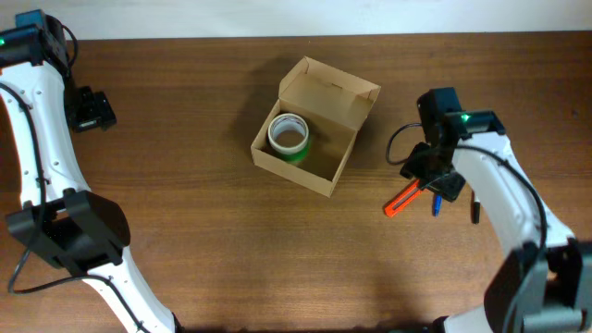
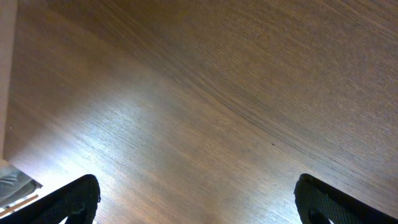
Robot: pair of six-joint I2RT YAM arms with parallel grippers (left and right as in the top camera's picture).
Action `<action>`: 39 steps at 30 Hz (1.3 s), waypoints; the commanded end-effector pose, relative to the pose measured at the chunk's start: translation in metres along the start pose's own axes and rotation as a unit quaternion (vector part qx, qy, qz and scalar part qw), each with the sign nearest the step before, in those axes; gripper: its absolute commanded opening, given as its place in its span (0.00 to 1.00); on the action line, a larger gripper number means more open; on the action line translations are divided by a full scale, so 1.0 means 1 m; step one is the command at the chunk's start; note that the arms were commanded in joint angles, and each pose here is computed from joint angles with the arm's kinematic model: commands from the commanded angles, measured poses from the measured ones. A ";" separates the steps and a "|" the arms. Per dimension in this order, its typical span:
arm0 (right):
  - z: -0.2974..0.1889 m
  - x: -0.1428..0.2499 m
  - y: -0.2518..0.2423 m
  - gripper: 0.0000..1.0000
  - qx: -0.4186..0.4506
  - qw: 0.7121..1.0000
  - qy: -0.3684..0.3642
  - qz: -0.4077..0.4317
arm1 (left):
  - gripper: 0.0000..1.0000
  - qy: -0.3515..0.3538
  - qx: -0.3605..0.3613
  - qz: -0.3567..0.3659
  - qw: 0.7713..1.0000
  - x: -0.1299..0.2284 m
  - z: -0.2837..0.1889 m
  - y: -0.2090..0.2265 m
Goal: Pack container
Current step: 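Move the right gripper down and grasp the orange box cutter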
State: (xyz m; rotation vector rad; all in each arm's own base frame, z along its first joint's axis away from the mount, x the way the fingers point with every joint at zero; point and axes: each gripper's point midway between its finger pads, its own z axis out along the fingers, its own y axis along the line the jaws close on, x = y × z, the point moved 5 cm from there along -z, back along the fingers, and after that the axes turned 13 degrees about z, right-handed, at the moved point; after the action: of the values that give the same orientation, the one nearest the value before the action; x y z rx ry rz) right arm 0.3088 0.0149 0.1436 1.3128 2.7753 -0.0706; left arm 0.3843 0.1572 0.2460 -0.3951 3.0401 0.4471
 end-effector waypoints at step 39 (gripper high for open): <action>0.095 0.002 -0.010 0.60 0.012 0.993 0.051 0.101 | 1.00 0.002 0.002 0.003 1.000 0.001 0.001 0.001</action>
State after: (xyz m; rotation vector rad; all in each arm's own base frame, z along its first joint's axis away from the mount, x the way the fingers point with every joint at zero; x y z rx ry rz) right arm 0.3090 0.0070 0.0561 1.6196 2.7160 0.0106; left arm 0.3843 0.1572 0.2460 -0.3951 3.0401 0.4471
